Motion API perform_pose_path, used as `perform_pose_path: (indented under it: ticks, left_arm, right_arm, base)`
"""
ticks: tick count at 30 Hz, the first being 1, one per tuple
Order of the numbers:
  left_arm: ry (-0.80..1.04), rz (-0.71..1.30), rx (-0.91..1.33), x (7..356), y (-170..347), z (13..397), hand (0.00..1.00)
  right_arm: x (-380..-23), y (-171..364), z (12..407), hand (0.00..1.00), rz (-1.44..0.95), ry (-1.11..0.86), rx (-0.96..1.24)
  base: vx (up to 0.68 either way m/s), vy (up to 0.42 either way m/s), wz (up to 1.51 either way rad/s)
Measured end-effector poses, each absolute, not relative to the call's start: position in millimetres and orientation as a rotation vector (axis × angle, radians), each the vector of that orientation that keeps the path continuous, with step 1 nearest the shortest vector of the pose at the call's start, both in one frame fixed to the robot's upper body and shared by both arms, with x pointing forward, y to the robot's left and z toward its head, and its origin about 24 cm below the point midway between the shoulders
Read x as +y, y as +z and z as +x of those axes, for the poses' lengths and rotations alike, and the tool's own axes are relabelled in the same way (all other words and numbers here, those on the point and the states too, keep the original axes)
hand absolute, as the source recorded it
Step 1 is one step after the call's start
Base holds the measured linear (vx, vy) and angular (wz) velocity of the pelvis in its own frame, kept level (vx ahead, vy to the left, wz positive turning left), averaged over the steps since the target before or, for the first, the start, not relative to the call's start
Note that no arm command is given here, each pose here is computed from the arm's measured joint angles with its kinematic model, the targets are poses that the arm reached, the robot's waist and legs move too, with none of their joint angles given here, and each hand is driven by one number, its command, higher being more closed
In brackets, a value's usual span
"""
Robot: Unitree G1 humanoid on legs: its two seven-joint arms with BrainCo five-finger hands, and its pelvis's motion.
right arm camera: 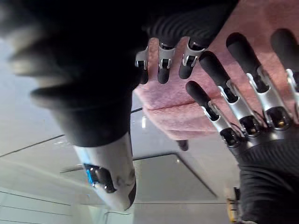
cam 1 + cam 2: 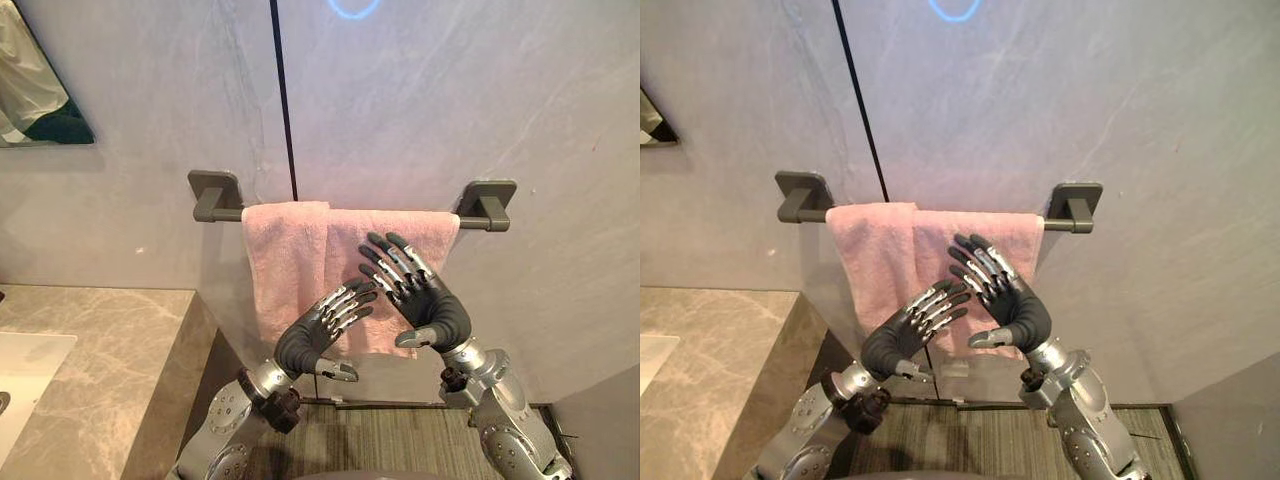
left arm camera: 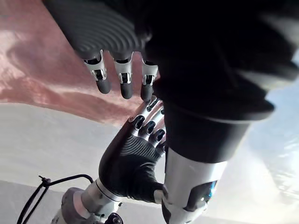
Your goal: Organize washtable
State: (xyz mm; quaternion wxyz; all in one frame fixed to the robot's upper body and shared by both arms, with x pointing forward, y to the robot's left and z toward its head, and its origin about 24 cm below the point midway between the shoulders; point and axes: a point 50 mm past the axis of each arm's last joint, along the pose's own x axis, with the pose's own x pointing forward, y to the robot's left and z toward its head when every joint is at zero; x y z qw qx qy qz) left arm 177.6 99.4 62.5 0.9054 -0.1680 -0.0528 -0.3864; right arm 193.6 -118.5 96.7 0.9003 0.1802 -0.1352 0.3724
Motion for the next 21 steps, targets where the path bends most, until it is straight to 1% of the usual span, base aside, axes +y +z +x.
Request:
perform_pose_path:
  ticks: [7,9,11,16,19,21]
  left_arm:
    - [-0.702,-0.274,-0.069,109.3,51.5,183.5,0.00]
    - [-0.653,-0.287,-0.105,111.6,55.5,188.5,0.00]
    - [-0.592,-0.290,-0.126,114.5,56.9,194.1,0.00]
    - [-0.563,-0.272,-0.139,112.9,58.0,198.0,0.00]
    - [-0.517,-0.275,-0.160,115.4,59.5,205.9,0.00]
    - [-0.460,-0.263,-0.224,121.0,69.7,215.0,0.00]
  right_arm:
    - [-111.5,83.7,204.3,0.00,0.200,0.776,-0.243]
    - [-111.7,77.5,207.6,0.00,0.163,0.769,-0.217]
    - [-112.2,64.2,210.5,0.00,0.129,0.727,-0.165]
    - [-110.4,67.0,219.0,0.00,0.048,0.689,-0.197]
    - [-116.4,65.0,229.0,0.00,0.010,0.621,-0.195]
    - [-129.0,52.8,234.4,0.00,-0.041,0.548,-0.138]
  base:
    - [0.01,-0.008,0.03]
    - [0.01,-0.018,0.09]
    - [0.01,-0.017,0.09]
    - [0.00,-0.012,0.03]
    - [0.00,-0.008,0.03]
    - [-0.02,-0.015,0.06]
